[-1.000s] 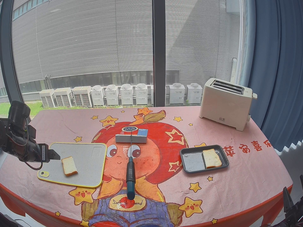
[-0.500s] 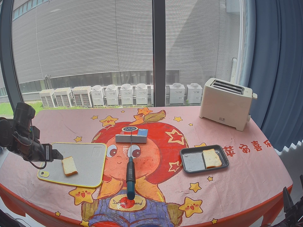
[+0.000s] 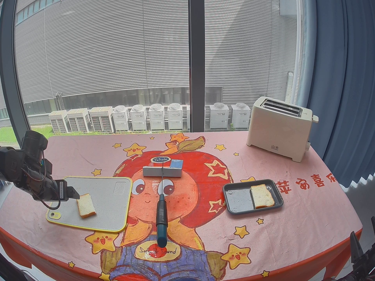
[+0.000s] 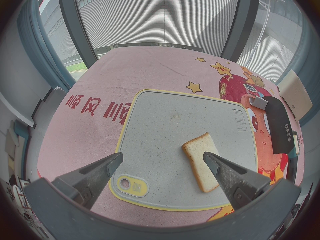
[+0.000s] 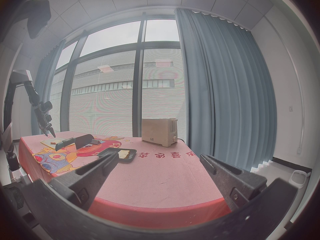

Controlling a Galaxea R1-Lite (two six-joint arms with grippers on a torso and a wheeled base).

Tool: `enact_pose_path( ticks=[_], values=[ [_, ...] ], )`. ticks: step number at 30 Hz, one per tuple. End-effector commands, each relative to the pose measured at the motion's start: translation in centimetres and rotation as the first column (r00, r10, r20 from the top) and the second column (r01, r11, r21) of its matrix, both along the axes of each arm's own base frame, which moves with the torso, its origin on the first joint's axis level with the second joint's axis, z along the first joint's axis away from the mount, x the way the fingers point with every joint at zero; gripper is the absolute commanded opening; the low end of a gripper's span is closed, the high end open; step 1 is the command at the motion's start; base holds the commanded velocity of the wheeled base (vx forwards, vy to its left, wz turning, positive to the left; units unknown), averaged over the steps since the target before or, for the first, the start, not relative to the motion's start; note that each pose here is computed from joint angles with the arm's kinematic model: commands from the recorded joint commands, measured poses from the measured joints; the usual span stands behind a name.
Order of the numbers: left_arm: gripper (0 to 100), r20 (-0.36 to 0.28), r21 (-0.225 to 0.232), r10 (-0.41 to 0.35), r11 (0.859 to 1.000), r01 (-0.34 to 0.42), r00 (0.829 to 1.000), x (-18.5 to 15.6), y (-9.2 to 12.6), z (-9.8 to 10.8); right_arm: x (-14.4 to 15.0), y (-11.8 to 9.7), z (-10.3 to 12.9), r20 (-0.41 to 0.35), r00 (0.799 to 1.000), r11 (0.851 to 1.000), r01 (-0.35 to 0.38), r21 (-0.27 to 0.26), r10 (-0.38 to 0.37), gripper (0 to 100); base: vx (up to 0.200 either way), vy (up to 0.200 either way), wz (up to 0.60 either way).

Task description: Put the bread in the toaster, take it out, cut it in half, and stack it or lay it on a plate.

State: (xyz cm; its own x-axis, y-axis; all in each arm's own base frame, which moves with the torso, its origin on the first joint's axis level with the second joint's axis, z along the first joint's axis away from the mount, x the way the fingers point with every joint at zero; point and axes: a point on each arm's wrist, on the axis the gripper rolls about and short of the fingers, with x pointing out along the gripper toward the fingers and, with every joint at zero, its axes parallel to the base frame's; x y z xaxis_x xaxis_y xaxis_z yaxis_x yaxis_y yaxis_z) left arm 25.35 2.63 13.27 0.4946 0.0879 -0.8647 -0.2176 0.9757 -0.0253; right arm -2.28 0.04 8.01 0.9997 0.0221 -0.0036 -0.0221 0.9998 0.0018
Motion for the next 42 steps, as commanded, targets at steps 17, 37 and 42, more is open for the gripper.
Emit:
enact_pose_path(
  ticks=[17,37,42],
  values=[
    [100,-0.034,-0.004,0.033,0.999,-0.034,0.999,1.1,1.0,-1.7,0.0,0.0,-0.4,-0.004,1.0,1.0,-0.001,0.0,0.001,100,0.0,0.0,0.0],
    [100,-0.069,-0.006,0.031,0.999,-0.031,0.997,1.5,1.0,-2.6,0.0,0.0,-0.4,-0.004,1.0,1.0,-0.001,0.0,0.001,100,0.0,0.0,0.0],
    [100,-0.071,-0.006,0.029,1.0,-0.03,0.997,1.5,1.0,-2.7,0.0,0.0,-0.4,-0.004,1.0,1.0,0.001,0.0,-0.001,100,0.0,0.0,0.0]
  ],
)
